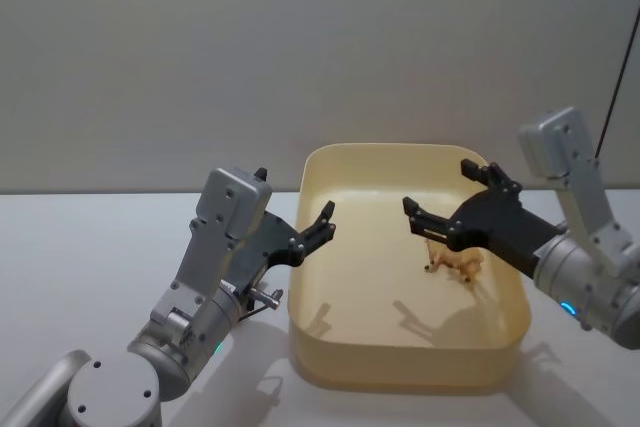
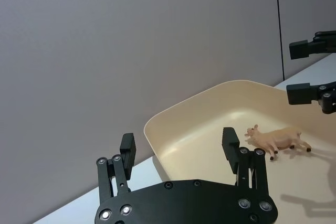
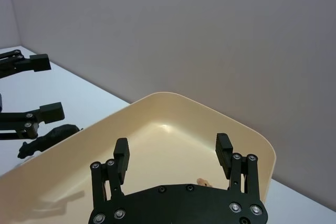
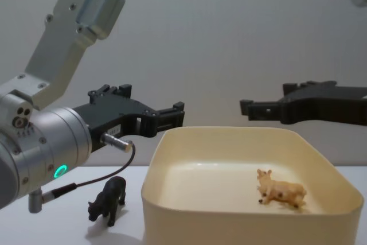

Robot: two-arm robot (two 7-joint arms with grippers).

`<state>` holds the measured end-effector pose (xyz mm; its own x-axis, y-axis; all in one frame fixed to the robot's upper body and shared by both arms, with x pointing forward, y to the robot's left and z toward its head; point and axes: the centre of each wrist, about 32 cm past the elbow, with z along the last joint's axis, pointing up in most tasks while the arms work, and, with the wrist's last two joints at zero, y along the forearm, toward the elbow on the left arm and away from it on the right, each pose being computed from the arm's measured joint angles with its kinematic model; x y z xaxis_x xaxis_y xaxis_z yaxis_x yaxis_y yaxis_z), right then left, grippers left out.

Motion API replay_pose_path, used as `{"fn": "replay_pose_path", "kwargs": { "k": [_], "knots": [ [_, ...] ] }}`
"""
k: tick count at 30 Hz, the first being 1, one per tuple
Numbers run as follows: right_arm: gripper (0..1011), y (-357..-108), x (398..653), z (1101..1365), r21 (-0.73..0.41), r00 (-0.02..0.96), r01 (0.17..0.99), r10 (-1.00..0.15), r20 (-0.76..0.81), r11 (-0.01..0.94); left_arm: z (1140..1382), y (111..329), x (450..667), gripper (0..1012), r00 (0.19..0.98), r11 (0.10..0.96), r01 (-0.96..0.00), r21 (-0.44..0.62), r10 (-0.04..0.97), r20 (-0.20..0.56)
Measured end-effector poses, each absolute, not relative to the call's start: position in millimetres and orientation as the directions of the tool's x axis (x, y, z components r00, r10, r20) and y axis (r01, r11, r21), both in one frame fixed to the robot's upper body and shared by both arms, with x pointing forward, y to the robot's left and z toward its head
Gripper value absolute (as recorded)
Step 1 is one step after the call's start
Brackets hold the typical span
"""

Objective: Pick up the toy alternately with two hands and place it into the central storage box.

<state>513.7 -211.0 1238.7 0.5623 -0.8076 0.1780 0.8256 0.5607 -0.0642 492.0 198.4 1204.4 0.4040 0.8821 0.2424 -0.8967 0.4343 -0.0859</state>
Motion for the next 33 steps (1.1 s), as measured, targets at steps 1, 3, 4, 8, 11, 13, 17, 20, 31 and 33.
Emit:
{"fn": "replay_pose_path", "kwargs": {
  "k": [1, 3, 4, 8, 11, 13, 17, 20, 31, 33],
  "knots": [
    [1001, -211.8, 513.0, 1238.8, -0.063, 0.559, 0.828, -0.81, 0.178, 0.557, 1204.4, 198.4, 492.0, 1001, 0.404, 0.434, -0.897, -0.086, 0.882, 0.242],
    [1001, -215.2, 510.0, 1238.9, -0.059, 0.547, 0.836, -0.818, 0.179, 0.546, 1204.4, 198.4, 492.0, 1001, 0.404, 0.434, -0.897, -0.086, 0.882, 0.242],
    [1001, -216.4, 508.8, 1238.8, -0.057, 0.541, 0.839, -0.822, 0.178, 0.54, 1204.4, 198.4, 492.0, 1001, 0.404, 0.434, -0.897, -0.086, 0.882, 0.242],
    [1001, -225.3, 500.7, 1237.7, -0.049, 0.51, 0.859, -0.842, 0.175, 0.51, 1204.4, 198.4, 492.0, 1001, 0.404, 0.434, -0.897, -0.086, 0.882, 0.242],
    [1001, -233.3, 492.8, 1237.7, -0.037, 0.479, 0.876, -0.861, 0.17, 0.48, 1204.4, 198.4, 492.0, 1001, 0.404, 0.434, -0.897, -0.086, 0.882, 0.242],
    [1001, -237.7, 488.5, 1237.2, -0.034, 0.467, 0.883, -0.869, 0.167, 0.468, 1204.4, 198.4, 492.0, 1001, 0.404, 0.434, -0.897, -0.086, 0.882, 0.242],
    [1001, -253.8, 473.7, 1235.1, -0.027, 0.409, 0.912, -0.899, 0.157, 0.41, 1204.4, 198.4, 492.0, 1001, 0.404, 0.434, -0.897, -0.086, 0.882, 0.242],
    [1001, -265.9, 463.4, 1232.8, -0.028, 0.369, 0.929, -0.917, 0.15, 0.369, 1204.4, 198.4, 492.0, 1001, 0.404, 0.434, -0.897, -0.086, 0.882, 0.242],
    [1001, -307.3, 435.3, 1218.4, -0.076, 0.25, 0.968, -0.957, 0.148, 0.241, 1204.4, 198.4, 492.0, 1001, 0.404, 0.434, -0.897, -0.086, 0.882, 0.242],
    [1001, -314.0, 431.3, 1214.9, -0.09, 0.233, 0.971, -0.961, 0.151, 0.221, 1204.4, 198.4, 492.0, 1001, 0.404, 0.434, -0.897, -0.086, 0.882, 0.242]
  ]
}}
